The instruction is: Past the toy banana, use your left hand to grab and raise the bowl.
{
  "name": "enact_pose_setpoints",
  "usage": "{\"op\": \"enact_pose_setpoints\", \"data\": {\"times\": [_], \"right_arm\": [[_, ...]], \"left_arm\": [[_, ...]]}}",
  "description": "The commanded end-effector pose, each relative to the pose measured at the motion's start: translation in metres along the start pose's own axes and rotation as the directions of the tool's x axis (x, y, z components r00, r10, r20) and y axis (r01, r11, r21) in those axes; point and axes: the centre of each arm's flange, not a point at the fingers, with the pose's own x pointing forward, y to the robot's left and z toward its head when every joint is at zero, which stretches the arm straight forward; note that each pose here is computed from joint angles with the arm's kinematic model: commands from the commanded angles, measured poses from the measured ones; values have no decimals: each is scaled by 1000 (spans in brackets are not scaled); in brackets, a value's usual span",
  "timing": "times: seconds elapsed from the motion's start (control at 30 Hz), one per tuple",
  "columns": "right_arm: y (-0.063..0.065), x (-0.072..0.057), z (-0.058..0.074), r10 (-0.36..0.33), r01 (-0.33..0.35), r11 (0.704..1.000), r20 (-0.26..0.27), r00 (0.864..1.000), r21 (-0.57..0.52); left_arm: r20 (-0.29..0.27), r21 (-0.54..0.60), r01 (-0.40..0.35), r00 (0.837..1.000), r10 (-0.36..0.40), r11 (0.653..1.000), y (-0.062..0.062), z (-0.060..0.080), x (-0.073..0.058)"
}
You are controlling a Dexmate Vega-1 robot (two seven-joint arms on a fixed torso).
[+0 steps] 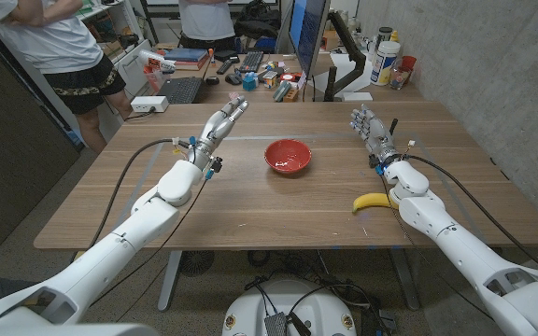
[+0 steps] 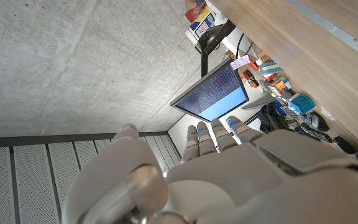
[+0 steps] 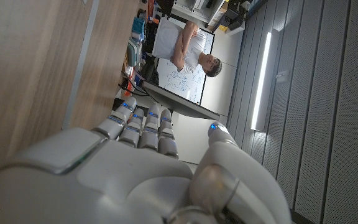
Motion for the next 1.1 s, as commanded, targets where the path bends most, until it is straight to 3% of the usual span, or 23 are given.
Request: {"op": "enact_pose_setpoints", "data": {"times": [0.03, 1.1], "right_arm": [[-2, 3, -2, 2, -2, 1000, -3, 1000, 8], [-1, 7, -1, -5, 5, 1000, 14, 1000, 12]], "left_arm": [[-12, 75, 5, 1000, -4, 997, -6, 5, 0], [9, 173, 47, 999, -49, 984, -21, 16, 8]]}}
